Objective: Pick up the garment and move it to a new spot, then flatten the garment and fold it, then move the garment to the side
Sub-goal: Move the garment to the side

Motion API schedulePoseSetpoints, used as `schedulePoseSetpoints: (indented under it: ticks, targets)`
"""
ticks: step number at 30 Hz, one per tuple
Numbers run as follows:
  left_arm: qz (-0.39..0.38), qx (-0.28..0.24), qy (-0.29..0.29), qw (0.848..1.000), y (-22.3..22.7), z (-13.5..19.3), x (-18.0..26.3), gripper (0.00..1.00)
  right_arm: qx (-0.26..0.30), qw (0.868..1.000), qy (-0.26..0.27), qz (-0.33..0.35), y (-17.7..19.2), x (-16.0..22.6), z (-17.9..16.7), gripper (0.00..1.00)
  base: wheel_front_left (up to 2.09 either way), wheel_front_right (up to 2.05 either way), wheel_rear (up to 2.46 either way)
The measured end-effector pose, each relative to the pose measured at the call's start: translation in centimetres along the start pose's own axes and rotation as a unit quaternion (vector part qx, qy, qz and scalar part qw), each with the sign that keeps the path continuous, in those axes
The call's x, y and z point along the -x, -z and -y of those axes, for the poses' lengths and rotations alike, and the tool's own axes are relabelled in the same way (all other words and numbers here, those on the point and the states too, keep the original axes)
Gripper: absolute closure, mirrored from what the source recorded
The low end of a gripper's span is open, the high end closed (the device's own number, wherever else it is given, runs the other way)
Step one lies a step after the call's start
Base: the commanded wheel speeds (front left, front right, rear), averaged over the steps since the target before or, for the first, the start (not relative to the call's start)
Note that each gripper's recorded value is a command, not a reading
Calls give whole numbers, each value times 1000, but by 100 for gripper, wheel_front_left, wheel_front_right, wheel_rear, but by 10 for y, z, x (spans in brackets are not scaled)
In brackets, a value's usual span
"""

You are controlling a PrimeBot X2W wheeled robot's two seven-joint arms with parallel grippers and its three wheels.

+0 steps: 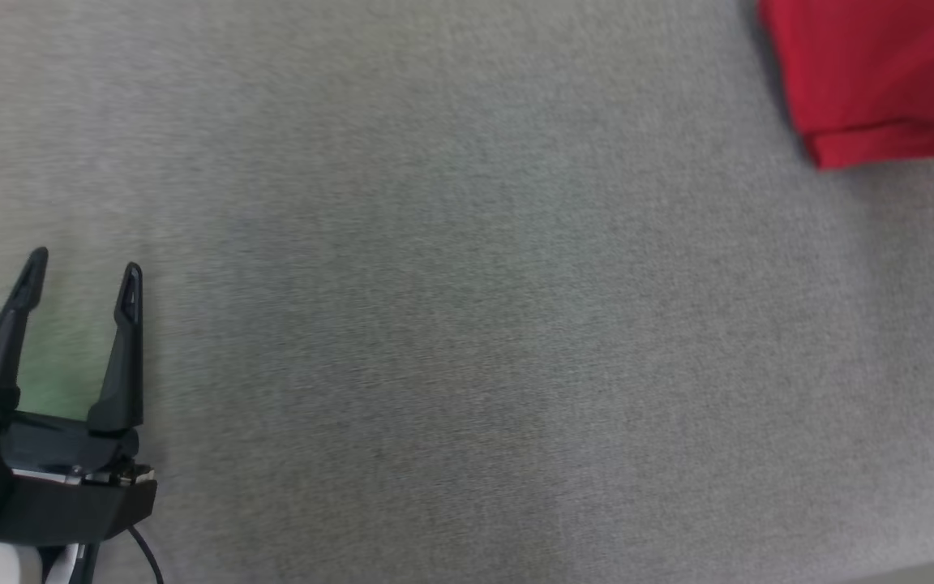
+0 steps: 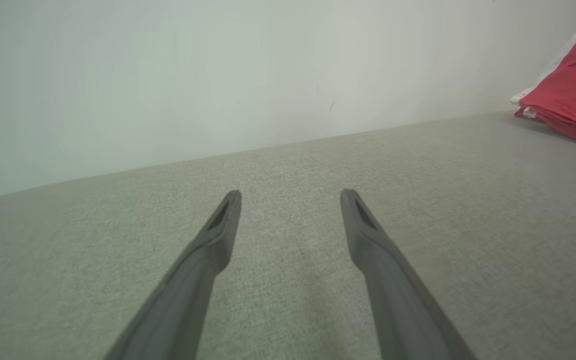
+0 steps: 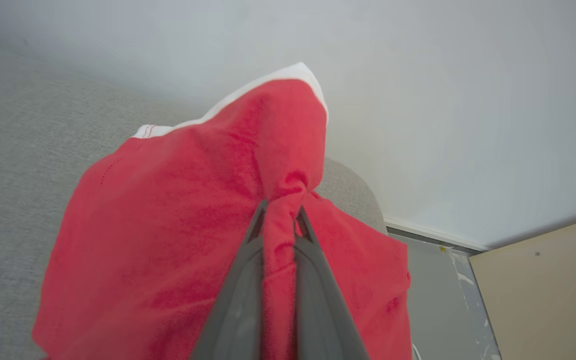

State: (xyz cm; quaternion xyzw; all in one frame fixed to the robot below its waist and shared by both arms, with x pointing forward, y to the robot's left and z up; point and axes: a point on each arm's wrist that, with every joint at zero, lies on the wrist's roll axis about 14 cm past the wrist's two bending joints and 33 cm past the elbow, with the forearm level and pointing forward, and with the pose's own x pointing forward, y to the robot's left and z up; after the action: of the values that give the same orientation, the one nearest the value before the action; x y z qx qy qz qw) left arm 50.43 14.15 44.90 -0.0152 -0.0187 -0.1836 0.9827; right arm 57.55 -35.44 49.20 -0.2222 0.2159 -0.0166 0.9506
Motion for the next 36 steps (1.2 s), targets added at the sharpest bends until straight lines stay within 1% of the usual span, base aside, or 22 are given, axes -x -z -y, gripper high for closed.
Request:
schedulePoseSetpoints:
  ticks: [4,7,11,20,22,23,24,25,26,28,32,36]
  targets:
    - [8,7,26,1000,7,14,-13,0,20,999,35,-31,18,4,32,100,0,0,0]
    - [15,5,38,999,9,18,-20,0,41,996,51,-55,30,7,46,100,0,0,0]
    - [21,3,49,999,13,21,-25,0,65,993,74,-72,34,8,67,100,0,0,0]
    - [30,1,57,998,15,23,-30,0,118,984,94,-94,36,2,83,100,0,0,0]
    - [28,1,57,998,16,23,-30,0,121,983,96,-95,35,0,84,100,0,0,0]
    - [29,1,57,998,16,23,-30,0,128,983,97,-92,33,-1,84,94,0,0,0]
    - [29,1,55,998,17,22,-30,0,137,982,97,-91,32,-2,84,58,0,0,0]
    - [28,0,52,998,17,21,-30,0,141,982,96,-86,30,-3,83,12,0,0,0]
    - [28,1,51,998,18,21,-30,0,144,981,95,-85,29,-3,82,0,0,0,0]
    - [26,0,49,998,18,20,-29,0,165,979,92,-82,27,-3,79,0,0,0,0]
    - [21,-2,40,999,17,17,-26,0,159,982,92,-51,9,-3,74,0,0,0,0]
    - [18,0,26,999,15,13,-22,0,113,989,91,13,-23,0,63,0,0,0,0]
